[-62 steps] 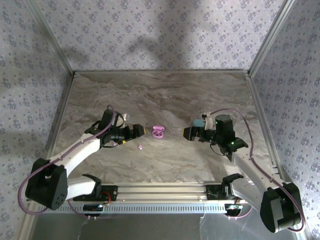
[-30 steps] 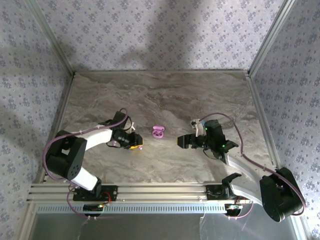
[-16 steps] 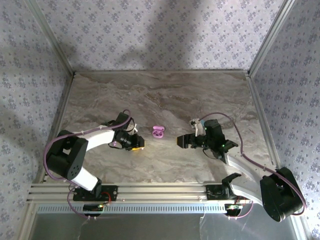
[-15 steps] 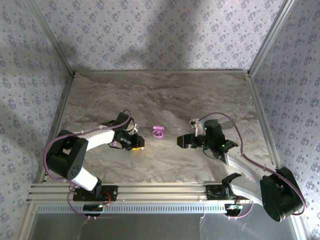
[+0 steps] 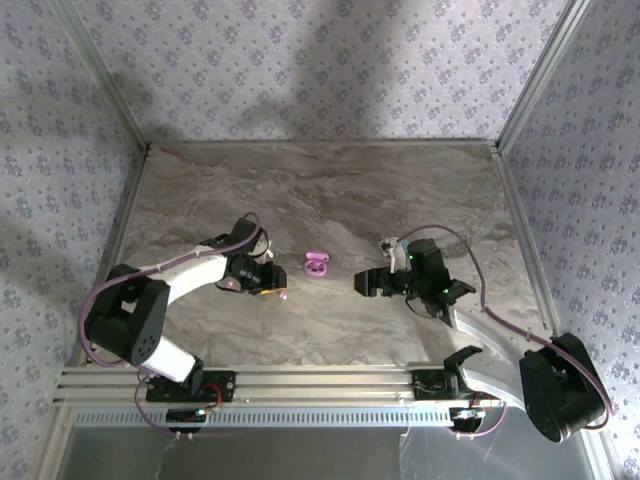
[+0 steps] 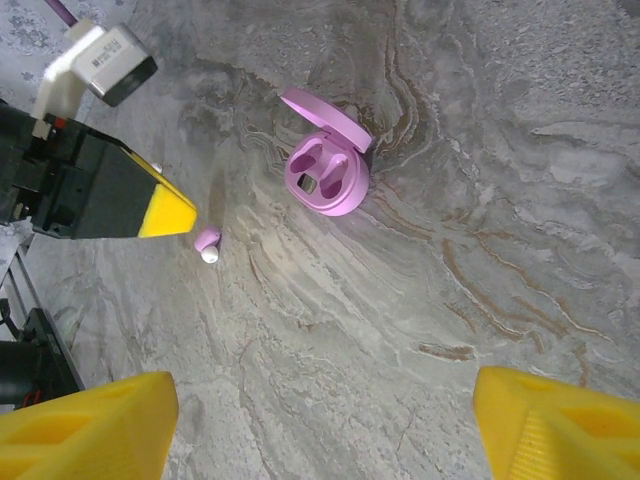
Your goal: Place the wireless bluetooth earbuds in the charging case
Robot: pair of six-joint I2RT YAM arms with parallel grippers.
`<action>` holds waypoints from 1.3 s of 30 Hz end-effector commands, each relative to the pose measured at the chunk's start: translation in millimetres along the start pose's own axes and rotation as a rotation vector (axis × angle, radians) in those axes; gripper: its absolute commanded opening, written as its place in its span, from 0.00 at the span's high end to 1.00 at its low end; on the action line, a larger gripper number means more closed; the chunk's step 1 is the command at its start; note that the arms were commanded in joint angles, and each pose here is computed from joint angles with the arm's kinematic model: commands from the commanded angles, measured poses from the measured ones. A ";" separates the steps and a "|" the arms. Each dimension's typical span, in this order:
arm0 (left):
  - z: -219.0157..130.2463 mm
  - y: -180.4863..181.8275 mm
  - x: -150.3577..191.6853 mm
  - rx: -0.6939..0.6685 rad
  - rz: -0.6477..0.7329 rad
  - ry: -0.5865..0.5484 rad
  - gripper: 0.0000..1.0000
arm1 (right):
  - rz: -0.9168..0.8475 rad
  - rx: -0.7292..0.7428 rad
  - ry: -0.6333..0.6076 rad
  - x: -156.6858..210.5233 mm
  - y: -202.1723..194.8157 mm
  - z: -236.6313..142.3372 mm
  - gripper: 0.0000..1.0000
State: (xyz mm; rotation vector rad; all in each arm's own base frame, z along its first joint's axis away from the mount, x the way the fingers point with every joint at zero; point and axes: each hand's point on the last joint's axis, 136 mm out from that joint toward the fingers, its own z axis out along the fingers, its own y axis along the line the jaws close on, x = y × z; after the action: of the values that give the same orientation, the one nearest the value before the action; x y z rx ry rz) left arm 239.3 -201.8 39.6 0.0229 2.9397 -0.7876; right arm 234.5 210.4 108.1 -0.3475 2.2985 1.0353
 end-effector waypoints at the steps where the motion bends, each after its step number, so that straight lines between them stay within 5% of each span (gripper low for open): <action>1: 1.6 1.7 -2.1 -0.018 0.012 0.018 0.64 | -0.032 0.005 -0.012 -9.1 4.3 -0.5 0.21; 19: 19.8 3.6 7.0 -0.016 0.009 0.079 0.73 | -0.031 0.019 -0.005 -8.5 2.4 0.3 0.22; 39: 23.4 -4.8 17.1 -0.015 0.015 0.098 0.70 | -0.030 0.025 -0.002 -7.8 1.5 0.4 0.22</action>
State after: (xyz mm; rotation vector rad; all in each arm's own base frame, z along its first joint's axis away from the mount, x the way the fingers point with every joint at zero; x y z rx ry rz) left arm 233.8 -209.3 21.0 0.0682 2.9981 -0.7500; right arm 236.1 209.5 106.6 -0.3428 2.3102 1.0131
